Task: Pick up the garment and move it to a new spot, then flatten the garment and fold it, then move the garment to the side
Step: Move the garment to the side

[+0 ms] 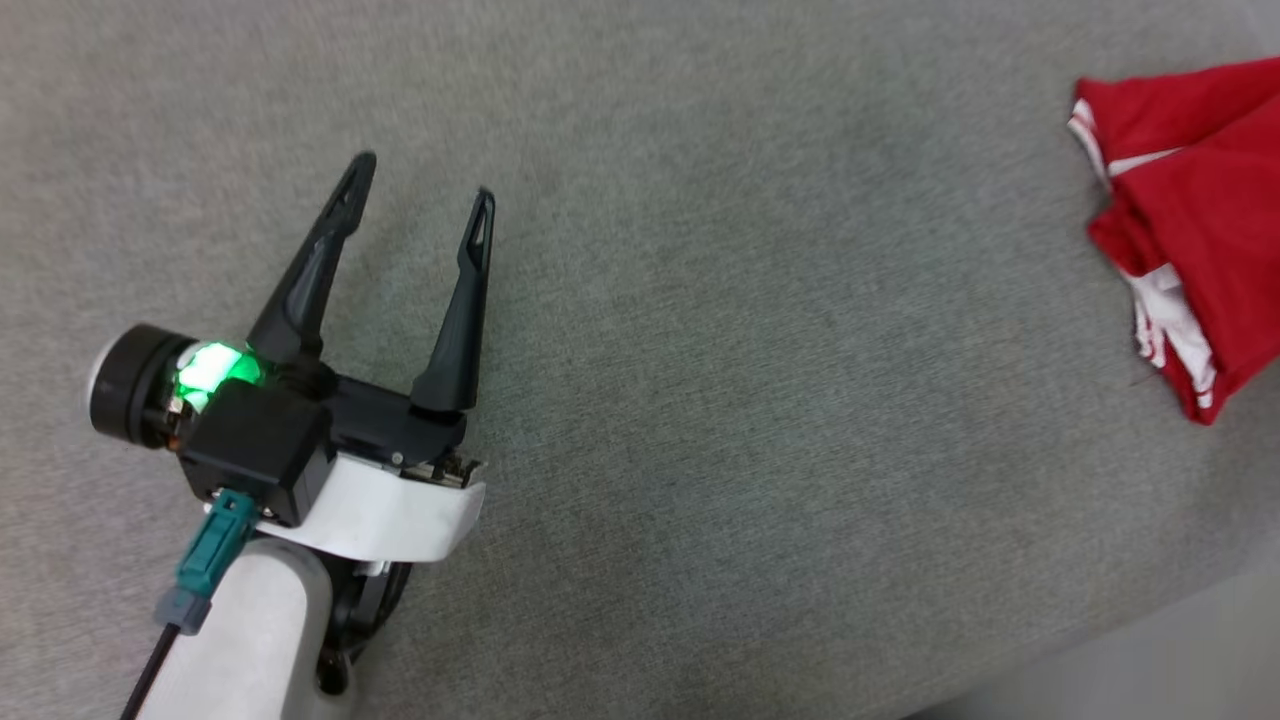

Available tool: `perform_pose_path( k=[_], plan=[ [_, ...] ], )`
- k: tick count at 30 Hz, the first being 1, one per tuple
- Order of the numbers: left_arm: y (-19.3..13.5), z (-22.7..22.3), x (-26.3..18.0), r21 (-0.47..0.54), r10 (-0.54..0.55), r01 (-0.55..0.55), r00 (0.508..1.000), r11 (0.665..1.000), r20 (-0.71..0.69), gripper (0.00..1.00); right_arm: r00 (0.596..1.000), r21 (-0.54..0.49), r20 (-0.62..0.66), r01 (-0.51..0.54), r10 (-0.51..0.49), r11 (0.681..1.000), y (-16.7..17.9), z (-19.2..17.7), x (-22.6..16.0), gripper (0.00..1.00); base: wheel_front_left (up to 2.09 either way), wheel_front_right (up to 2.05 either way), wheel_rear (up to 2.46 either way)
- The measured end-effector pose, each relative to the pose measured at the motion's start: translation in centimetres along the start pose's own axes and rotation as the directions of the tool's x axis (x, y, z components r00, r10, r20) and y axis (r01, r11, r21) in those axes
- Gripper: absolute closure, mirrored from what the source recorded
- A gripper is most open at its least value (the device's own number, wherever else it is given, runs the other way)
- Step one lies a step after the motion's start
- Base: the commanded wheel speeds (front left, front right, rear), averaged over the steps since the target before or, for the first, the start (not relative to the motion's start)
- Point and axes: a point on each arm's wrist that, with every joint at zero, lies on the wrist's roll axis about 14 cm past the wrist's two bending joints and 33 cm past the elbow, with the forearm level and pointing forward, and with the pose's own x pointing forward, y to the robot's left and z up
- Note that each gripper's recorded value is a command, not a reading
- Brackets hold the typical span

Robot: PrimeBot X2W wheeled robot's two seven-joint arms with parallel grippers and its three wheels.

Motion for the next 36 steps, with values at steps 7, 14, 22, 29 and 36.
perform_pose_path(
  k=[7,14,22,29,36],
  plan=[
    [1.3,-3.5,0.5,-0.016,-0.002,0.002,0.999,1.000,-0.042,0.00,0.995,-0.023,-0.091,0.026,-0.028,0.999,1.5,-4.6,2.7,0.56,0.00,0.00,0.00],
    [1.8,-3.8,0.2,-0.012,0.007,-0.007,0.998,1.000,-0.056,0.00,0.994,-0.017,-0.096,0.058,-0.059,0.998,1.2,-6.7,2.7,0.00,0.00,0.00,0.00],
    [1.2,-0.9,-0.8,-0.010,0.038,-0.039,0.999,0.999,-0.016,0.00,0.993,-0.023,0.078,0.092,-0.090,0.995,-1.5,-2.4,0.7,0.00,0.00,0.00,0.00],
    [0.8,1.6,-3.5,-0.013,0.114,-0.114,0.993,0.993,-0.014,0.00,0.978,-0.020,0.211,0.010,-0.005,1.000,0.3,0.0,-2.4,0.00,0.00,0.00,0.00],
    [0.9,4.1,-6.9,0.007,0.196,-0.196,0.981,0.981,-0.005,0.00,0.936,0.011,0.333,-0.130,0.119,0.991,4.5,0.8,-6.8,0.00,0.00,0.00,0.00]
  ],
)
